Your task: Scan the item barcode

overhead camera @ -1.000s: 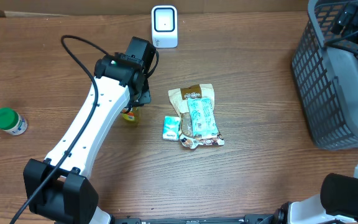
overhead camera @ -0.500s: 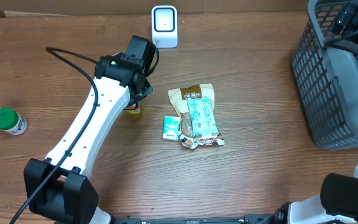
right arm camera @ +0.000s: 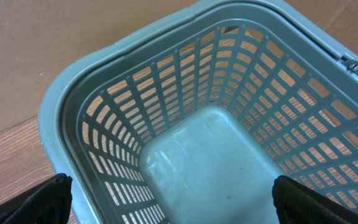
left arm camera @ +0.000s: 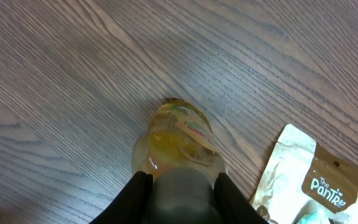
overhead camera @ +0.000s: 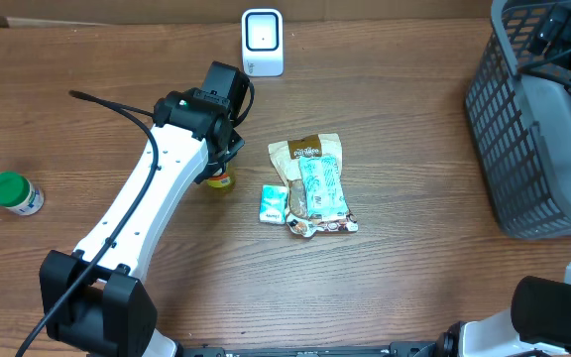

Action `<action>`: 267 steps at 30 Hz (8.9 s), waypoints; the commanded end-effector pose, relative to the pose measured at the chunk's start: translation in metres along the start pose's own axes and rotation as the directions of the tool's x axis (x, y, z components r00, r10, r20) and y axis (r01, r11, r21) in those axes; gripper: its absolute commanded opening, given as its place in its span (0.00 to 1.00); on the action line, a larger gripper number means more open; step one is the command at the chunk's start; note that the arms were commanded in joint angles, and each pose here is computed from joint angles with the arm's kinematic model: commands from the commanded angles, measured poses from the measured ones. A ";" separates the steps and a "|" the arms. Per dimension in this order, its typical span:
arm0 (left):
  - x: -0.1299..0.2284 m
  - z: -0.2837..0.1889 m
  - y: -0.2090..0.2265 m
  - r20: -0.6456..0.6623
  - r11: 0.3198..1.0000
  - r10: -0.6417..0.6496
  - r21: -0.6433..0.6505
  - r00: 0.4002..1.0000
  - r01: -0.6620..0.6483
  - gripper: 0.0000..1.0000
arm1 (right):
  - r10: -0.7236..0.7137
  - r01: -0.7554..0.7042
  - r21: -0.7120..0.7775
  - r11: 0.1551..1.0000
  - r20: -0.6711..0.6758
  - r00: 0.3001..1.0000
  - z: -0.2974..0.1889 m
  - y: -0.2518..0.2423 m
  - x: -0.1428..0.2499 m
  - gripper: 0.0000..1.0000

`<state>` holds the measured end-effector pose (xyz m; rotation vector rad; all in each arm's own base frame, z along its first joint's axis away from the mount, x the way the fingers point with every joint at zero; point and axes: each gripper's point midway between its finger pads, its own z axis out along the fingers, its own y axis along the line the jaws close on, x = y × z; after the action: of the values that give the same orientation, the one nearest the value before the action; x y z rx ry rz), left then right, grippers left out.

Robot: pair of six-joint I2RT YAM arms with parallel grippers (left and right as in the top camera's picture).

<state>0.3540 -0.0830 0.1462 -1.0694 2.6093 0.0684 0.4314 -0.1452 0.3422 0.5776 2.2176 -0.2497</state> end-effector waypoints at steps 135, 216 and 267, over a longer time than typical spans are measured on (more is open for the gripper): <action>0.016 0.017 -0.081 0.110 0.525 0.825 0.216 0.554 -0.824 0.38 | 0.010 -0.010 0.005 1.000 0.032 0.999 -0.009 -0.002 -0.009 1.00; -0.048 -0.114 -0.018 0.292 0.567 0.494 0.605 0.819 -0.558 0.99 | 0.010 -0.010 0.004 1.000 0.032 0.999 -0.009 -0.002 -0.009 1.00; 0.021 -0.055 -0.030 0.131 0.520 0.744 0.502 0.655 -0.691 1.00 | 0.010 -0.010 0.005 1.000 0.032 0.999 -0.009 -0.002 -0.009 1.00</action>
<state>0.3464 -0.1270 0.2000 0.2326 2.7030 -0.5271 0.4314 -0.1452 0.3422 0.5776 2.2176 -0.2497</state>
